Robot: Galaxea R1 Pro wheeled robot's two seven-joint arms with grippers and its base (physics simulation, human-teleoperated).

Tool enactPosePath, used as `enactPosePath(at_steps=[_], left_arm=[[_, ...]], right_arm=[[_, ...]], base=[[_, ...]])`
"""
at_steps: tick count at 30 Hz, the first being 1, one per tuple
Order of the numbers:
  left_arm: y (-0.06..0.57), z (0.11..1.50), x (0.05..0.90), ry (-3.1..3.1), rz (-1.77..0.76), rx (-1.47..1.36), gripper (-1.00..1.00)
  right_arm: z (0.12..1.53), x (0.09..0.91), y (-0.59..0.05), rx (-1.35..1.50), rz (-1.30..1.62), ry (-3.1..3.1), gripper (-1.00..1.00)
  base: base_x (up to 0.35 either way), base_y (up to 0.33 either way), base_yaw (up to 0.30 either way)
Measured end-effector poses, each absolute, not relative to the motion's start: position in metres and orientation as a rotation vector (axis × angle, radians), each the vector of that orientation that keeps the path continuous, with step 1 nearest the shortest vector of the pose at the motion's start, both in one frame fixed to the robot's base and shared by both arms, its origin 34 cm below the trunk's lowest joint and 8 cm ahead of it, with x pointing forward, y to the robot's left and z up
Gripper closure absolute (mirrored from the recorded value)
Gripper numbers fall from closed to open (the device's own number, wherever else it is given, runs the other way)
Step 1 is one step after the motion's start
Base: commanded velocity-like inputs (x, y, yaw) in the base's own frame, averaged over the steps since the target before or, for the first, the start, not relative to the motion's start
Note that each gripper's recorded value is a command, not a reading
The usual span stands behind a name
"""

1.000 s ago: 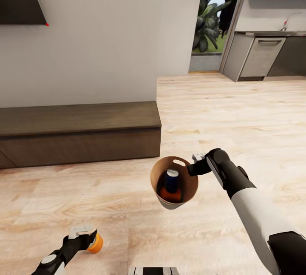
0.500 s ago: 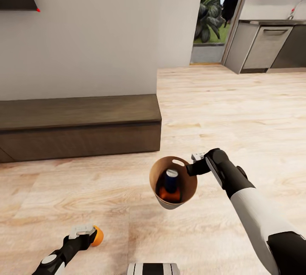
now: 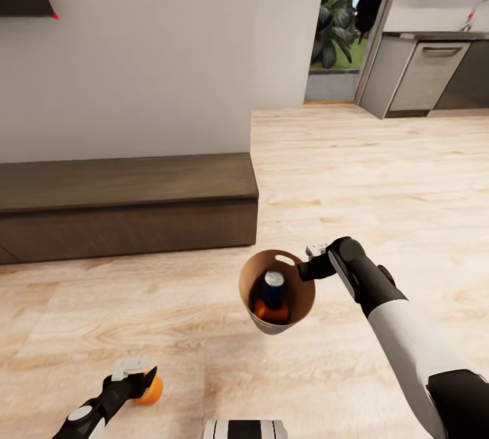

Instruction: Put the three can of soda from the living room inside the tash can in the kitchen.

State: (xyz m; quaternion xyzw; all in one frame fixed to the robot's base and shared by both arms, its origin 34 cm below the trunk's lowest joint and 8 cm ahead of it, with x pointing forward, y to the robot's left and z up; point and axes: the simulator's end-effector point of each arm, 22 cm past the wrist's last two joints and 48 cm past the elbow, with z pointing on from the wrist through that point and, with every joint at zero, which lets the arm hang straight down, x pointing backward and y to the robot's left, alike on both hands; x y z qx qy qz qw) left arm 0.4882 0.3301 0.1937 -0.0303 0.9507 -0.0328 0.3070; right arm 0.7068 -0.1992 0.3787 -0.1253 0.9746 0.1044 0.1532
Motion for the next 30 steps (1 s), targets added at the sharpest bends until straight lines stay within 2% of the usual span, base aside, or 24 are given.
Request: enactPosePath(at_steps=[30], left_arm=[[0.328,0.161,0.462,2.593,-0.088,-0.085,-1.0]], right_arm=[[0.329,0.695,-0.2,-0.35,0.322,2.866,1.0]], base=[[0.009,0.0,0.0]])
